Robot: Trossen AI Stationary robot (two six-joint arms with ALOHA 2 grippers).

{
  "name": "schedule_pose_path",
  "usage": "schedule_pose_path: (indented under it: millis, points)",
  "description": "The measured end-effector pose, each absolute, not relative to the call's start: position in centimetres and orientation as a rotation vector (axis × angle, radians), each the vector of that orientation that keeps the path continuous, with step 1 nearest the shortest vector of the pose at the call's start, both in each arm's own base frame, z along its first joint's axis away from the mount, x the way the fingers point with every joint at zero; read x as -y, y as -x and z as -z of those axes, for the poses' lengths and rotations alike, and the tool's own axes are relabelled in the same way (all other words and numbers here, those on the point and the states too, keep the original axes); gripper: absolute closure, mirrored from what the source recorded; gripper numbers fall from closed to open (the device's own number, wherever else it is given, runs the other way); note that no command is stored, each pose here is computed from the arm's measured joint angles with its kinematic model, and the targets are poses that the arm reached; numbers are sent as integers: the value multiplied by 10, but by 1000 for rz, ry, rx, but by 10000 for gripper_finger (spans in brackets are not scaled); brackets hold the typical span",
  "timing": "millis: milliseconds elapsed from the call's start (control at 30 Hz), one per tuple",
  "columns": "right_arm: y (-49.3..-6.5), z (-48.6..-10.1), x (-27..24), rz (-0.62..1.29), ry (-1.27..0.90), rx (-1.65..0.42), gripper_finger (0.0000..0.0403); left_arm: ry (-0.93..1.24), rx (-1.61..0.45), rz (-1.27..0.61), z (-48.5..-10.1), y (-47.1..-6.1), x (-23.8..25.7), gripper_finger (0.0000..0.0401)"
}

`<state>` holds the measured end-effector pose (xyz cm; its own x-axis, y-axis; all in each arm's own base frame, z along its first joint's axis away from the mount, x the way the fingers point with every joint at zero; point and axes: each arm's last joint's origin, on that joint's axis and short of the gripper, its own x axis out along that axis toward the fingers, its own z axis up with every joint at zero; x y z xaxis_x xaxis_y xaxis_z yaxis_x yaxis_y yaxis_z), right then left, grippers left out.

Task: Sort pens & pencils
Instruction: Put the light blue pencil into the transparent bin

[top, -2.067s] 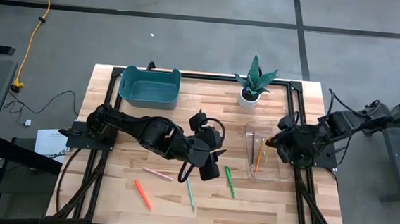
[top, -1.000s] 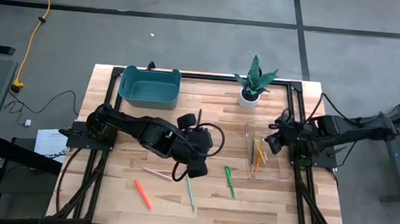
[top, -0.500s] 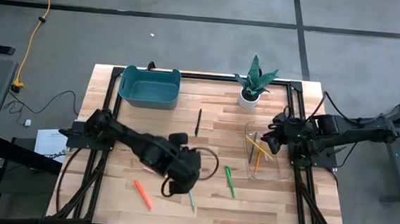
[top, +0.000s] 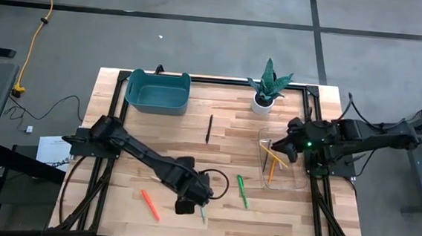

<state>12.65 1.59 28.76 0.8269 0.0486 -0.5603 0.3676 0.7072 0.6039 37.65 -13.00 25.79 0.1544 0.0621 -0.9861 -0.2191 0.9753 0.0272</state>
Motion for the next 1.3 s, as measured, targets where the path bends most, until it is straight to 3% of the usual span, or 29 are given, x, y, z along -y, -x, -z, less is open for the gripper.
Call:
schedule_pose_path:
  millis: [367,933,1300]
  points:
    - [-124,-308,-15,150,-731,-529,304,372,-1342,-286,-229,-382,134,243]
    - [-123,-306,-17,65,-623,-574,304,892,-1254,-687,-215,-389,137,243]
    - [-123,-307,-18,10,-554,-573,304,1078,-1200,-750,-185,-408,145,243]
